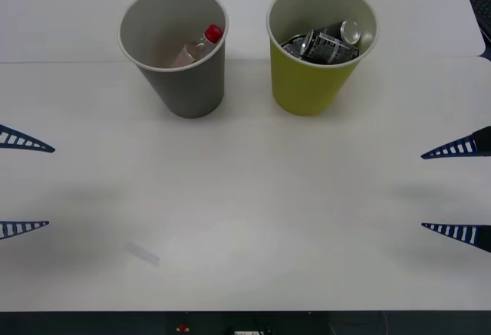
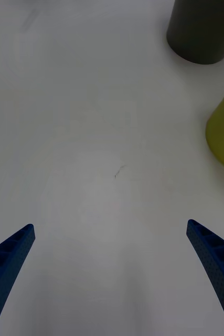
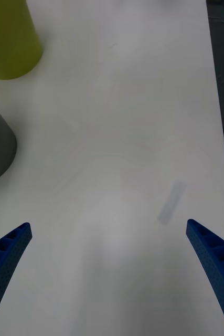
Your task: Put the can into the green bin and the plastic bottle into the gray bin
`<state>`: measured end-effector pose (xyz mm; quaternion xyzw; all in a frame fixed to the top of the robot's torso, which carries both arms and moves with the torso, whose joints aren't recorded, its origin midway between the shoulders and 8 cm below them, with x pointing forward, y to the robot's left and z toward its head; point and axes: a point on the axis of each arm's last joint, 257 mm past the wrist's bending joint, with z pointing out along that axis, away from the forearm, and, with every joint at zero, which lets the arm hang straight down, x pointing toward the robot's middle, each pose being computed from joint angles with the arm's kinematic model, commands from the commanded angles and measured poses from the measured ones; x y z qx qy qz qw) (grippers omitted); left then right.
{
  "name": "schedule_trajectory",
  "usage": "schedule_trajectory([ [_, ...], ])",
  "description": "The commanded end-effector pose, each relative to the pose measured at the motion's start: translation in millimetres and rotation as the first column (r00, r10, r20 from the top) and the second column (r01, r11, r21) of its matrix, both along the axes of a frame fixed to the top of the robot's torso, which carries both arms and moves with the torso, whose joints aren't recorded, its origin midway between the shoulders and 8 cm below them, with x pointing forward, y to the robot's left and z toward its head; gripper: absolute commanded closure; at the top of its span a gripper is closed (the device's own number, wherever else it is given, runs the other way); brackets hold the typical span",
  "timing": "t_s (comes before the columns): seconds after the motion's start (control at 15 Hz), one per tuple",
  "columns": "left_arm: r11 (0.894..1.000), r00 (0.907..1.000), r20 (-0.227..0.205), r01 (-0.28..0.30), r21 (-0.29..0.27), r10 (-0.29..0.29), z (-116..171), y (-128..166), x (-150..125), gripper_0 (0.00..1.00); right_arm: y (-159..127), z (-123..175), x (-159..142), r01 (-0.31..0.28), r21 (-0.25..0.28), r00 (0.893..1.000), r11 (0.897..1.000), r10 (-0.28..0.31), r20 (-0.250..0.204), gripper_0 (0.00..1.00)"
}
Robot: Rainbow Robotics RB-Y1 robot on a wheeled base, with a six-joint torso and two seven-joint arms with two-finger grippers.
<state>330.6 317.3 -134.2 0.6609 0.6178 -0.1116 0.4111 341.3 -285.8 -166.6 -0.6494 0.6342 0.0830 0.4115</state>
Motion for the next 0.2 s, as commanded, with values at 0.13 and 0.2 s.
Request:
schedule_trajectory([
  [0.13, 1.0, 1.0, -0.007, -0.002, -0.013, 0.002, -1.4, -1.7, -1.8, 0.0, 0.0, 0.0, 0.0, 0.0, 0.0, 1.0, 1.0, 0.0, 0.0, 0.0],
  [0.2, 1.0, 1.0, -0.007, -0.002, -0.013, 0.002, -1.4, -1.7, -1.8, 0.0, 0.0, 0.0, 0.0, 0.0, 0.0, 1.0, 1.0, 0.0, 0.0, 0.0],
])
